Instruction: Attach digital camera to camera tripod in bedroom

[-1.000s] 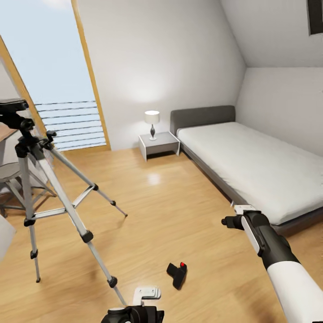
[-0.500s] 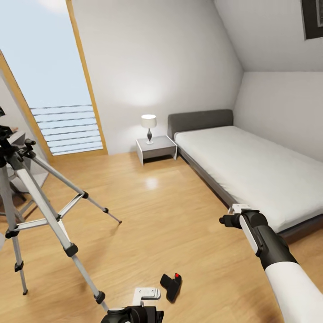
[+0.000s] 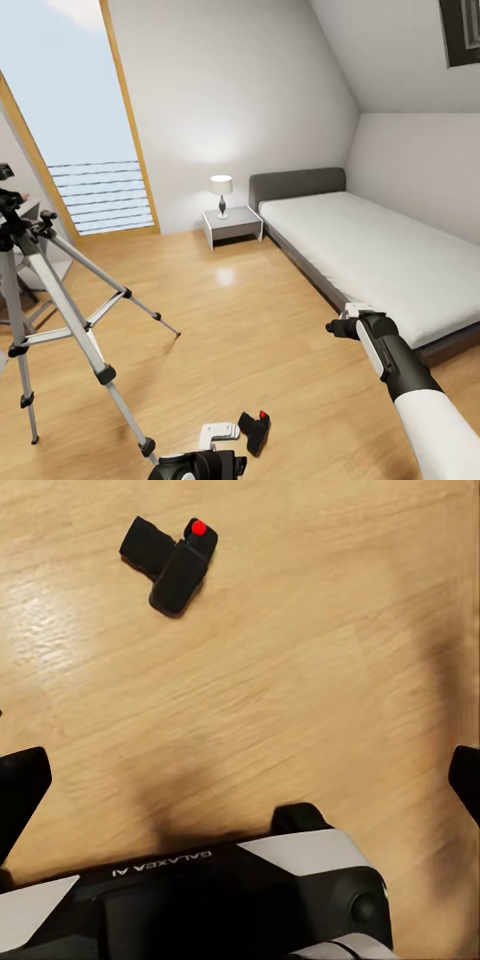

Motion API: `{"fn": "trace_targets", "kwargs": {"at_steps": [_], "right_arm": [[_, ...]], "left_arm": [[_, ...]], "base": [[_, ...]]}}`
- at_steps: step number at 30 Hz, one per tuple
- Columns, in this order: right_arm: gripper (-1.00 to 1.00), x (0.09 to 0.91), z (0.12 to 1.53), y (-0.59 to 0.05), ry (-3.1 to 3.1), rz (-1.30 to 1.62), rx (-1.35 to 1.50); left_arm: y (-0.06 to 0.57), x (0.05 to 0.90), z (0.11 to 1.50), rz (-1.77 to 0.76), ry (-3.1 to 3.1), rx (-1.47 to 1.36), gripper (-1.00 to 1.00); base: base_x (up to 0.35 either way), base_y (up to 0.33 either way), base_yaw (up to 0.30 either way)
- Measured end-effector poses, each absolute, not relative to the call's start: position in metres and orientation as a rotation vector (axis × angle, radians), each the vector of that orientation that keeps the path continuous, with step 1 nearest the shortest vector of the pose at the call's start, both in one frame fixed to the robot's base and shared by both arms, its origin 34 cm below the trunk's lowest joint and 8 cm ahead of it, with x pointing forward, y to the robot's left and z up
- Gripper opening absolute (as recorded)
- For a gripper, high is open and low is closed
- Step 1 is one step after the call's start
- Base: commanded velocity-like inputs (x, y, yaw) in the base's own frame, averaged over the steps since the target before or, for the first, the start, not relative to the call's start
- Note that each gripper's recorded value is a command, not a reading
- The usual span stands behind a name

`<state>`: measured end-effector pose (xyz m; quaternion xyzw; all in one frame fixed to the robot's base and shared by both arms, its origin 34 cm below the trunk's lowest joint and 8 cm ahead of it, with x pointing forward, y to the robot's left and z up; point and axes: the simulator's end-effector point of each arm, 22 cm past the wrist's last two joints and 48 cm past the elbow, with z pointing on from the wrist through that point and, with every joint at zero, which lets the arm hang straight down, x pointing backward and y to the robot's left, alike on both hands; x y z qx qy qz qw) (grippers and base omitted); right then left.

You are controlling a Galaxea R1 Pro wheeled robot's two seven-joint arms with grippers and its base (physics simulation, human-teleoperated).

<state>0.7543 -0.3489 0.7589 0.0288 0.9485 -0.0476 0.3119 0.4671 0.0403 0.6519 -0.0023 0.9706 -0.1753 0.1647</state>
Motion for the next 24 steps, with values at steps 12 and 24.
{"fn": "trace_targets", "kwargs": {"at_steps": [12, 24], "right_arm": [[1.00, 0.746, 0.752, -0.329, 2.550, -0.005, 0.039], [1.00, 0.744, 0.766, -0.295, 2.471, 0.138, -0.052]], "left_arm": [[0.049, 0.512, 0.637, -0.437, 2.771, -0.018, 1.00], [0.052, 0.570, 0.584, -0.424, 2.911, -0.078, 1.00]], "base": [[0.000, 0.000, 0.000], [0.000, 0.000, 0.000]]}}
